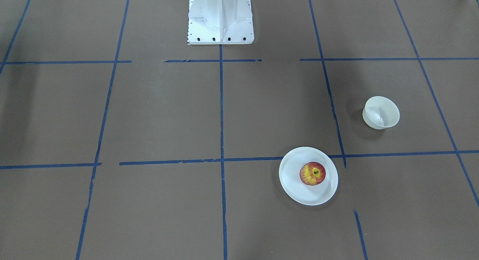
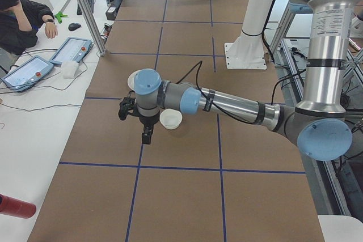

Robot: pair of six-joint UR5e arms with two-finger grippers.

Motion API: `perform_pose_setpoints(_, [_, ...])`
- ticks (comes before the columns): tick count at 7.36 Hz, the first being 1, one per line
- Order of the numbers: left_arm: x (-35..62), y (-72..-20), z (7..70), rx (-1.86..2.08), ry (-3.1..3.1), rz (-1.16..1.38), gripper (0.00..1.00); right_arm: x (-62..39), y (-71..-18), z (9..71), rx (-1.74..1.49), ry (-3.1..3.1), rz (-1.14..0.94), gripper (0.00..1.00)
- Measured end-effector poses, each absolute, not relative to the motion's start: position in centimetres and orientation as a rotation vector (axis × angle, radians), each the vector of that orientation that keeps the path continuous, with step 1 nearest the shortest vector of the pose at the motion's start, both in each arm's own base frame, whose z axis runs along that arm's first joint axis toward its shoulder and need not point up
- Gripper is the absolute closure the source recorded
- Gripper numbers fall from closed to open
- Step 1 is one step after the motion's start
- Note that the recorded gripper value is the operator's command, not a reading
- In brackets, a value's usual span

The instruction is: Move apple from plate to bowl

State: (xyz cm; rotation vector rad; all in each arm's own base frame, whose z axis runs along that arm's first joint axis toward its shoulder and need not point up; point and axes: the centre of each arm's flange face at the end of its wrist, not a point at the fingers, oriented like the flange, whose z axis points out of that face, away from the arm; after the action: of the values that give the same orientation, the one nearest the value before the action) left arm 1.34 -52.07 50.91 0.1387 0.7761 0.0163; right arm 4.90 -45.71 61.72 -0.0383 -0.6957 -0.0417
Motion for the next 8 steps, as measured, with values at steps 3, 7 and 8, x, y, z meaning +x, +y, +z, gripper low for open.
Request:
perform_pose_setpoints(3, [15.9, -56.2, 39.2, 0.058, 0.820, -0.056, 0.00, 4.9, -45.7, 61.7, -0.038, -0.696, -0.042, 0.00])
perform_pose_setpoints(7, [30.4, -64.8, 31.7, -0.066, 0.826, -0.094, 0.00, 4.9, -45.7, 61.7, -0.038, -0.696, -0.042, 0.00])
perform_pose_setpoints(8, [33.3, -67.0, 31.5, -0.065, 0.838, -0.110, 0.00, 4.9, -45.7, 61.7, -0.038, -0.696, -0.042, 0.00])
